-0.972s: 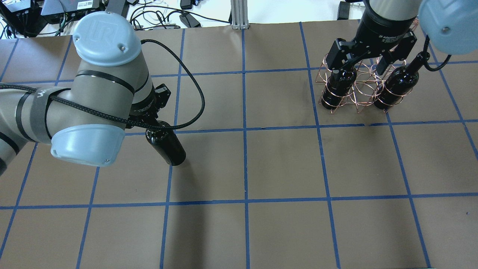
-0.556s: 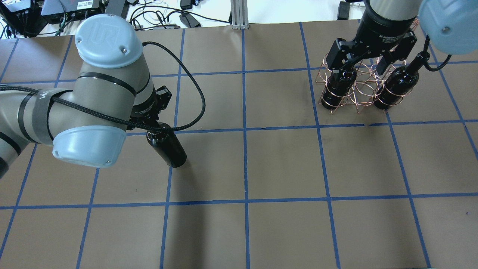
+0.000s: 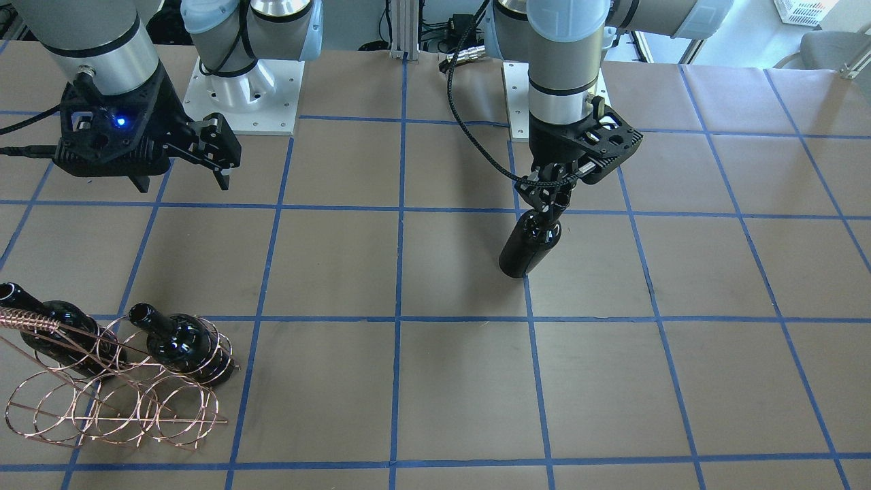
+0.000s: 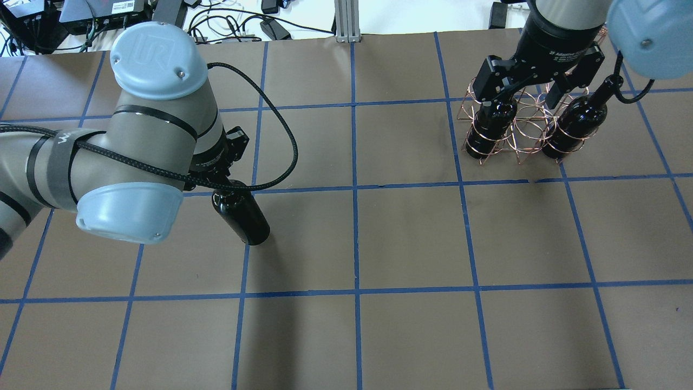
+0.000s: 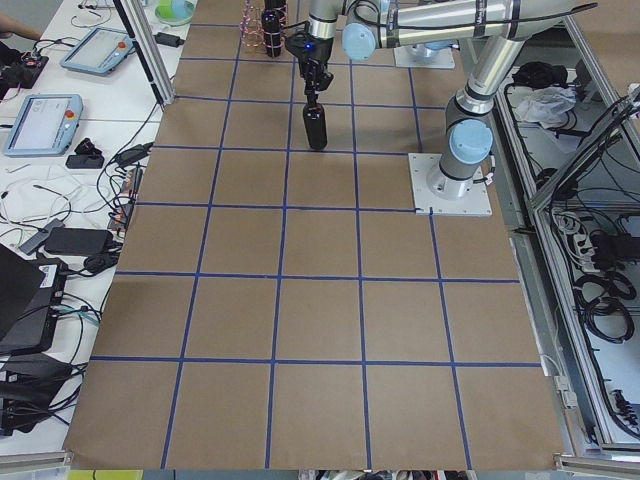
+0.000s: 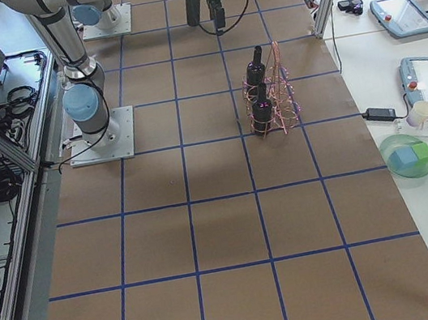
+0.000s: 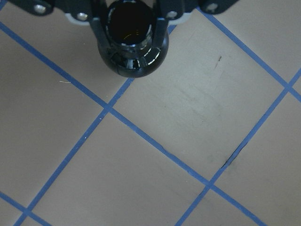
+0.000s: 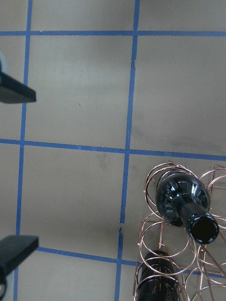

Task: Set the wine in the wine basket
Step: 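Lower the dark bottle upright onto the table with the left gripper, then open the left gripper and withdraw it while the right gripper releases the basket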

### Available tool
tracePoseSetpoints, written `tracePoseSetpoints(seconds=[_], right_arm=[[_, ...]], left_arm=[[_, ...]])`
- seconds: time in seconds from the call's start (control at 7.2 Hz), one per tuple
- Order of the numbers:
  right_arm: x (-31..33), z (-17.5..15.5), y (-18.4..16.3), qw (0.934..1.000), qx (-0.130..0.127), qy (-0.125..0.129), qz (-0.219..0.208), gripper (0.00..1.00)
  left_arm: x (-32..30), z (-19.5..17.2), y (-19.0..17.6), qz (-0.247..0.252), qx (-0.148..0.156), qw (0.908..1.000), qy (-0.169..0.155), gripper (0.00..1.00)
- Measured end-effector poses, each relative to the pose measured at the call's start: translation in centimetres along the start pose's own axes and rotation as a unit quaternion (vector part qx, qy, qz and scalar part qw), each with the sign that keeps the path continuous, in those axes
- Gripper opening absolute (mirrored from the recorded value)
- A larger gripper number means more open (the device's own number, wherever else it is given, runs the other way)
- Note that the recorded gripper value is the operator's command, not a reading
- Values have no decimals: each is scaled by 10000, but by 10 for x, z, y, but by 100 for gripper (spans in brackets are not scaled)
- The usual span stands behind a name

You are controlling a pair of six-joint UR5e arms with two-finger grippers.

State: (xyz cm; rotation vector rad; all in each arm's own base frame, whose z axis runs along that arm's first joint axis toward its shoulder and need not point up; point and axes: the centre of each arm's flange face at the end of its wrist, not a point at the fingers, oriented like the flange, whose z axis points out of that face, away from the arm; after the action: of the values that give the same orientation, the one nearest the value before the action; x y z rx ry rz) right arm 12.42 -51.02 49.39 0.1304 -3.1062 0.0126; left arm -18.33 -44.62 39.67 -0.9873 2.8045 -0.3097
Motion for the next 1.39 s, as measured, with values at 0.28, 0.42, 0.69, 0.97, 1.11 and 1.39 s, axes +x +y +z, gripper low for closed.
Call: tracePoseSetpoints(seconds=[0.28, 0.42, 0.69, 0.97, 1.11, 1.39], right_arm=[[0, 0, 0, 10000, 0, 0, -4, 100], [-1, 0, 0, 10000, 0, 0, -7, 100], [-1, 0, 0, 10000, 0, -4, -1, 100], [-1, 0, 0, 10000, 1, -9, 5, 100], [-1, 0, 0, 10000, 2, -12, 1, 100], [-1, -1, 0, 10000, 16, -36, 5, 100]], left_arm=[[1, 1, 1, 2, -67, 10000, 45, 20], [1, 1, 2, 4, -88, 9999, 52, 20], [1, 3, 3, 12, -105, 9999, 37, 20], [0, 7, 5, 18, -127, 9999, 9, 31], [0, 7, 5, 19, -130, 9999, 3, 38], [-1, 7, 6, 20, -133, 9999, 0, 50]])
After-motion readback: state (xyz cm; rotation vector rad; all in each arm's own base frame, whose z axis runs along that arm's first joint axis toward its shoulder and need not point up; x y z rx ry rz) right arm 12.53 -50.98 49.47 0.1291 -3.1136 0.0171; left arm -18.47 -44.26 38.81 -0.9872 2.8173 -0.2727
